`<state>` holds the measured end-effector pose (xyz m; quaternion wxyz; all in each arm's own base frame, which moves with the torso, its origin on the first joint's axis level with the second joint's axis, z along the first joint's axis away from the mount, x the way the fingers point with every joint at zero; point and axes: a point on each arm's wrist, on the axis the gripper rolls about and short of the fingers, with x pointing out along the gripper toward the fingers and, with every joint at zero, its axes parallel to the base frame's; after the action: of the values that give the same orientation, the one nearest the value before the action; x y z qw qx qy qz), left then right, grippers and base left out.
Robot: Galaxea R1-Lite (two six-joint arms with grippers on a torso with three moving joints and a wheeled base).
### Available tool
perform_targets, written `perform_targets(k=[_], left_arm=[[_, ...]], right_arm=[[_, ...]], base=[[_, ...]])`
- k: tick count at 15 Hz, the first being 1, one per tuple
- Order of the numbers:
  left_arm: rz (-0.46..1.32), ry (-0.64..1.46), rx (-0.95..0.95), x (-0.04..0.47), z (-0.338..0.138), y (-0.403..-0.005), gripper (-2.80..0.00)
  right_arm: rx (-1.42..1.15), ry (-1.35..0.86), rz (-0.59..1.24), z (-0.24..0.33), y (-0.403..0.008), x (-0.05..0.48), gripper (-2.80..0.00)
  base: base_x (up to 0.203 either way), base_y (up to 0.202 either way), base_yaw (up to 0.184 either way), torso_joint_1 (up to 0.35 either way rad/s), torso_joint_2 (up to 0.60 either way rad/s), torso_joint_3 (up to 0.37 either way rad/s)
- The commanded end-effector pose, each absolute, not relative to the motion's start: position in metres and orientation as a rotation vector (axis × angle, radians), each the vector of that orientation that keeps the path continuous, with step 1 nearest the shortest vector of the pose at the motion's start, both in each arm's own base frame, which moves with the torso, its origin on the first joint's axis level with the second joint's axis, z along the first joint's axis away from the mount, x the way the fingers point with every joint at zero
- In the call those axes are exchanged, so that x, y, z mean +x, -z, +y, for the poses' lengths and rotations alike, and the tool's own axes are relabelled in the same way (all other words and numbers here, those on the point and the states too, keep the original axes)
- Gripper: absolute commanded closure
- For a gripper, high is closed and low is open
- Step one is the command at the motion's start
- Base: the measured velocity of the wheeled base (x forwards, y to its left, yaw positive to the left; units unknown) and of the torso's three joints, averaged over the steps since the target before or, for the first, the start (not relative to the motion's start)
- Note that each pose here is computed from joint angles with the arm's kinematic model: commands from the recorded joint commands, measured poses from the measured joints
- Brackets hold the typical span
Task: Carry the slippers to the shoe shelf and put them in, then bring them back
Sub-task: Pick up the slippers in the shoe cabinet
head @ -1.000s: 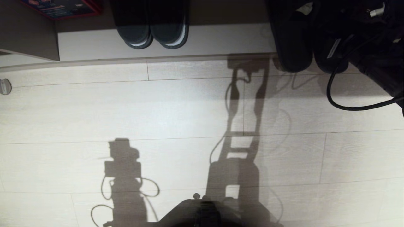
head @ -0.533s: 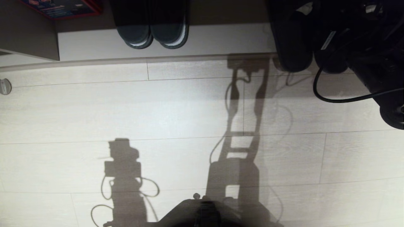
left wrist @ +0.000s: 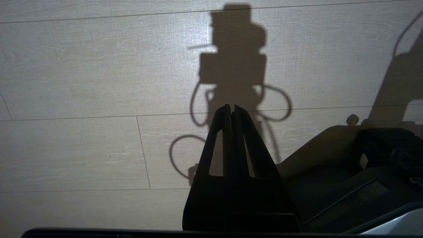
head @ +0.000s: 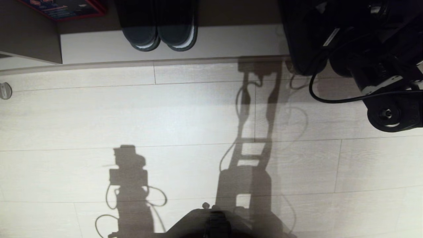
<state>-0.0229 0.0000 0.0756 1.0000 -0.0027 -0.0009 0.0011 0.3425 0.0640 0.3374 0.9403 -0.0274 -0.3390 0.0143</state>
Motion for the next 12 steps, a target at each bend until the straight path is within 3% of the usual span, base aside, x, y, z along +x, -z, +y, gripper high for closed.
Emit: perform_targets(k=[1,2,3,7,12], left_arm=[[-0.003,-0.003,-0.008,-0.023,0.000,-0.076,0.00],[-0.003,-0.003,-0.008,-0.023,0.000,-0.076,0.00],[-0.003,-0.003,-0.008,-0.023,0.000,-0.076,0.00],[-0.002,-0.003,-0.008,-0.023,0.000,-0.076,0.00],[-0.003,-0.003,-0.008,-0.023,0.000,-0.076,0.00]], right_arm=[[-0.057,-0.028,-0.691,0.066,-0.330,0.353,-2.80],[-0.053,-0.026,-0.713,0.068,-0.328,0.360,-2.80],[-0.050,-0.027,-0.728,0.070,-0.322,0.371,0.00],[0.001,-0.038,-0.863,0.074,-0.321,0.393,0.00],[0.017,-0.060,-0.887,0.074,-0.324,0.392,0.00]], base=[[0.000,0.000,0.000,0.000,0.00,0.000],[0.000,0.000,0.000,0.000,0.00,0.000],[0.000,0.000,0.000,0.000,0.00,0.000],[0.000,0.000,0.000,0.000,0.00,0.000],[0.000,0.000,0.000,0.000,0.00,0.000]])
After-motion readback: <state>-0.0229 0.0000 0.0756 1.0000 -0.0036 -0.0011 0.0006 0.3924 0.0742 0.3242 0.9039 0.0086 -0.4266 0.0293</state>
